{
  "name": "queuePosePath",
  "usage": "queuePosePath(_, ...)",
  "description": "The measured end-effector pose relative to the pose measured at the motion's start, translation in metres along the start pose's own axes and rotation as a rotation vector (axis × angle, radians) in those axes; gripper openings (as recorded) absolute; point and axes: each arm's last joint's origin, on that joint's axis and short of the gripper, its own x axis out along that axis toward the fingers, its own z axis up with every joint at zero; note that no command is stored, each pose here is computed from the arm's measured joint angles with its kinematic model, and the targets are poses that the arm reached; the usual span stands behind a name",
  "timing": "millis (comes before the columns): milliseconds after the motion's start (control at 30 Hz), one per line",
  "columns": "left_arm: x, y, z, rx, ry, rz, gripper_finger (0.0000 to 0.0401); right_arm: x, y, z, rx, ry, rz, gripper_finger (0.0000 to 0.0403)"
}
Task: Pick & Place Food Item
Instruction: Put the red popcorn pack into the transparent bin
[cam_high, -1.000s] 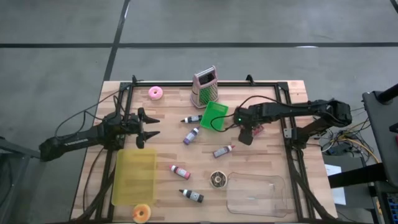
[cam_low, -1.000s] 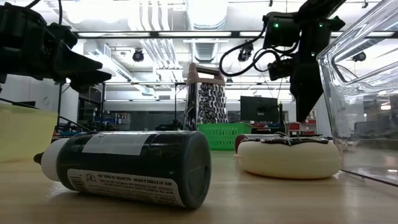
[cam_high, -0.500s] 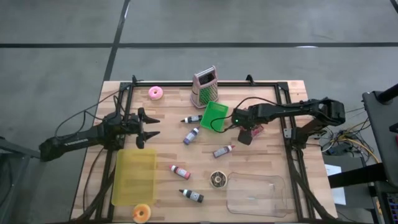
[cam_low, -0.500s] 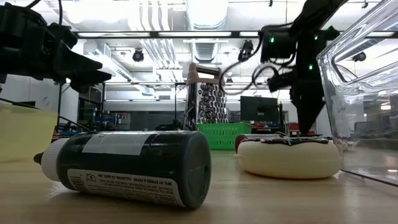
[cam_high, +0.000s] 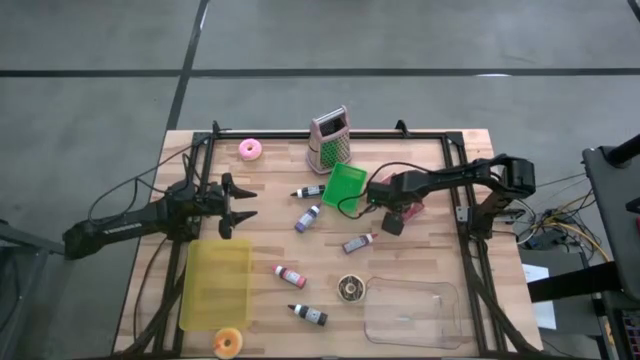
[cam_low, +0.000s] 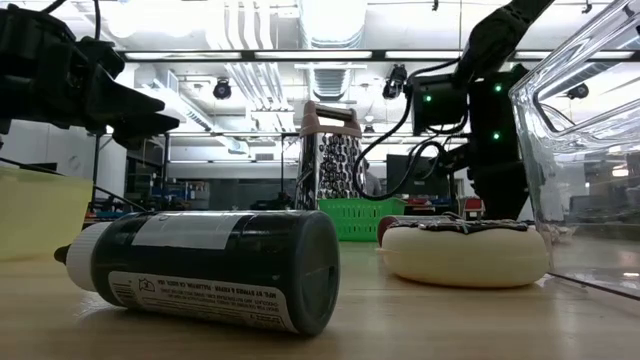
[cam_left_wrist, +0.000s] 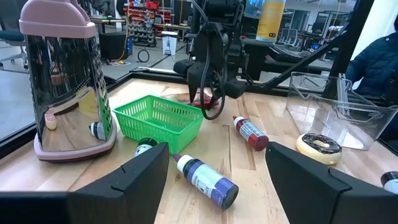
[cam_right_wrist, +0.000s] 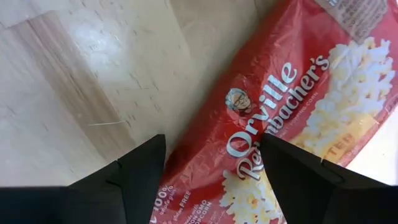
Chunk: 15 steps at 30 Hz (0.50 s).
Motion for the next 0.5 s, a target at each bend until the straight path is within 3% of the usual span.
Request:
queuePosePath(233,0.0,0.0,0.0,0.0,0.0,0.0,0.0273,-0.0003,0.0,-0.0002,0.017,-0.009,-0.019,0.019)
queuePosePath(500,0.0,0.0,0.0,0.0,0.0,0.0,0.0273,-0.0064,0.0048,-0.0039,-0.01,-0.042,-0.069,0.0024)
